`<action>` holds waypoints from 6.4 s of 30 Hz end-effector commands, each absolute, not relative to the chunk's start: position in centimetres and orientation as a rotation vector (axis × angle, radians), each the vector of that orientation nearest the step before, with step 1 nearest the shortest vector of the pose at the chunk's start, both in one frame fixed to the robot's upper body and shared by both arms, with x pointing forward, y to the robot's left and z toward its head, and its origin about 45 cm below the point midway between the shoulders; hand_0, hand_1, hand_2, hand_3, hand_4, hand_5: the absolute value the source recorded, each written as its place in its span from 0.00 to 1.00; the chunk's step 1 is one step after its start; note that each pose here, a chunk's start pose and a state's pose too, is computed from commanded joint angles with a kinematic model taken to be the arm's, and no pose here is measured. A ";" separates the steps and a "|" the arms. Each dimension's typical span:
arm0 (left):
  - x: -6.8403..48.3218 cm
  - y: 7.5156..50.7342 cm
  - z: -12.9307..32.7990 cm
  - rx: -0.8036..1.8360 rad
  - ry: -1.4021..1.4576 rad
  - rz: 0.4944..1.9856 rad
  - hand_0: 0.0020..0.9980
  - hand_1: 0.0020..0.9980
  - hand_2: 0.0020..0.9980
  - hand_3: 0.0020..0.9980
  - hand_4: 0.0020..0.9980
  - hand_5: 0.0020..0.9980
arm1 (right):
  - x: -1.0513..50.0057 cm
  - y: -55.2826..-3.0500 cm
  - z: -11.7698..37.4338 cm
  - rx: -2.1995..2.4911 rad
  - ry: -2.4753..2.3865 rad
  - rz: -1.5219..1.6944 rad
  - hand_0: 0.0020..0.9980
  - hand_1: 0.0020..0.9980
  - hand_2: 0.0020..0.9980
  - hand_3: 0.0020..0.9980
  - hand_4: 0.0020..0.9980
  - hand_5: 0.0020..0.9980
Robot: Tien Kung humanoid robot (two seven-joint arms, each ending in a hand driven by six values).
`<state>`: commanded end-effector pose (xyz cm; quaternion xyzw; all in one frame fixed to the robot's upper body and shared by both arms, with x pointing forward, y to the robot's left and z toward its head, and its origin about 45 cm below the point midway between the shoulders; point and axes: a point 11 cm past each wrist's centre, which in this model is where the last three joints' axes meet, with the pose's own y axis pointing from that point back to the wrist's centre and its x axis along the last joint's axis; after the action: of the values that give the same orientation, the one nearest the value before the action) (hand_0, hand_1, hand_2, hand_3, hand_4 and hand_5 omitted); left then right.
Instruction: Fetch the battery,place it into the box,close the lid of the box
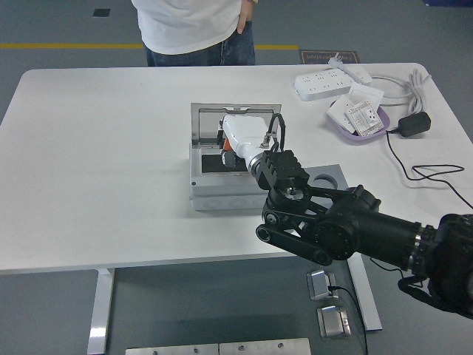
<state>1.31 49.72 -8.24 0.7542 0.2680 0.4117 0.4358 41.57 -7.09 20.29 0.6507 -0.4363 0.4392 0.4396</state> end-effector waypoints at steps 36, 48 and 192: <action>1.6 49.8 -8.2 1.877 0.658 1.023 0.63 0.71 0.63 0.60 0.60 0.48 | 41.4 -6.9 19.4 1.664 -1.082 1.080 0.45 0.40 0.43 0.51 0.56 0.16; 1.7 49.8 -8.2 1.877 0.656 1.023 0.63 0.71 0.63 0.60 0.60 0.48 | 41.4 -6.8 19.6 1.681 -1.078 1.081 0.44 0.40 0.43 0.50 0.56 0.22; 1.0 48.7 -8.8 1.859 0.677 1.006 0.63 0.71 0.63 0.60 0.59 0.46 | 39.7 -11.3 24.4 1.883 -1.154 0.751 0.53 0.49 0.52 0.52 0.96 1.00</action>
<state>0.95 48.69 -8.77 0.7500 0.2733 0.4059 0.4450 39.72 -11.27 24.41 0.7422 -0.4548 0.2960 0.3933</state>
